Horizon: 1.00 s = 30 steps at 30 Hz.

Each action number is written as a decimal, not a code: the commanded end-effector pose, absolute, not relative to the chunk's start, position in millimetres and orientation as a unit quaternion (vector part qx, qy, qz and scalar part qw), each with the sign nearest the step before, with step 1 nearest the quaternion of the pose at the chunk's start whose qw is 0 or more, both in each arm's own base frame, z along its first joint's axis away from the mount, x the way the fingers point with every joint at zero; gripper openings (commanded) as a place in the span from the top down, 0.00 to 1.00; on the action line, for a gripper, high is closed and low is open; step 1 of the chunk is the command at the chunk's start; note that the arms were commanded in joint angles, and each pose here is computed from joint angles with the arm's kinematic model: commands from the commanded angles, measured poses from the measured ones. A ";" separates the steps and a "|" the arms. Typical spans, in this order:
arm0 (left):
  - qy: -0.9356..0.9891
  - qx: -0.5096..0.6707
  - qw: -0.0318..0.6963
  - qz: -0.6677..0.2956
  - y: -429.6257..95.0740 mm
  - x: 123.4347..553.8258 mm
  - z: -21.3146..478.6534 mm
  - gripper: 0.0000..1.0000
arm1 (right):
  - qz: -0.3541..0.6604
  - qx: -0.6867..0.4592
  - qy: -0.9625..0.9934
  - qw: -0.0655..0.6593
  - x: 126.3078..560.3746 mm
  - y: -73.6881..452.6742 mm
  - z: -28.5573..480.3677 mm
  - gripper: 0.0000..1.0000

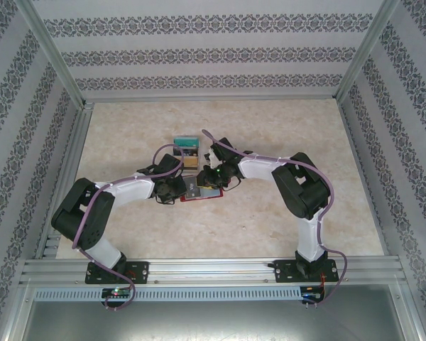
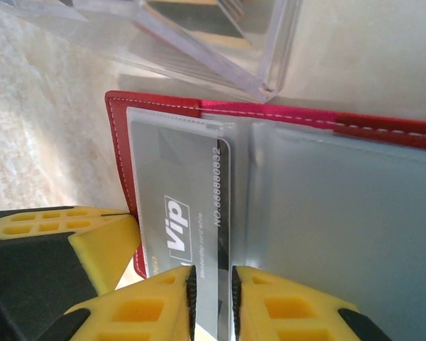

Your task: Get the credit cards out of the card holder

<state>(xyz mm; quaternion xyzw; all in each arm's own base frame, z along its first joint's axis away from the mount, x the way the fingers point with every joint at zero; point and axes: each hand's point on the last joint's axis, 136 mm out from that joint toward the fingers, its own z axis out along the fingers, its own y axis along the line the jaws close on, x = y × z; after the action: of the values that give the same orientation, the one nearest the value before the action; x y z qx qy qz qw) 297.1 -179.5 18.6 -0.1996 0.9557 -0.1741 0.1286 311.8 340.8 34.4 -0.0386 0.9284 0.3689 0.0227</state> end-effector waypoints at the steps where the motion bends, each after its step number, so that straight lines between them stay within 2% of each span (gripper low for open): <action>1: 0.959 -0.199 0.107 -0.170 -180.2 294.7 3.5 0.93 | 0.376 -0.031 0.926 -0.003 305.4 341.0 22.5 0.76; 11: 0.959 -0.198 0.104 -0.174 -183.2 296.3 3.3 0.97 | 0.378 -0.029 0.925 -0.013 303.3 341.9 16.7 0.77; 13: 0.959 -0.197 0.103 -0.174 -183.4 296.5 3.2 0.97 | 0.384 -0.028 0.923 -0.015 302.7 343.5 17.1 0.82; 18: 0.960 -0.198 0.103 -0.172 -182.7 295.8 3.2 0.99 | 0.386 -0.021 0.922 -0.008 304.4 339.1 20.5 1.00; 30: 0.962 -0.202 0.101 -0.152 -172.8 287.6 1.2 1.00 | 0.383 -0.001 0.924 0.012 309.0 310.8 27.2 1.00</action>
<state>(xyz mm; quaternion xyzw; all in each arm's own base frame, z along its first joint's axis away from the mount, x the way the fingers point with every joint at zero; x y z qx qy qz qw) 298.2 -180.4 18.6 -0.2015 0.9561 -0.1754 0.1204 310.4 318.3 23.7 -0.0025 0.9219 0.3873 0.0059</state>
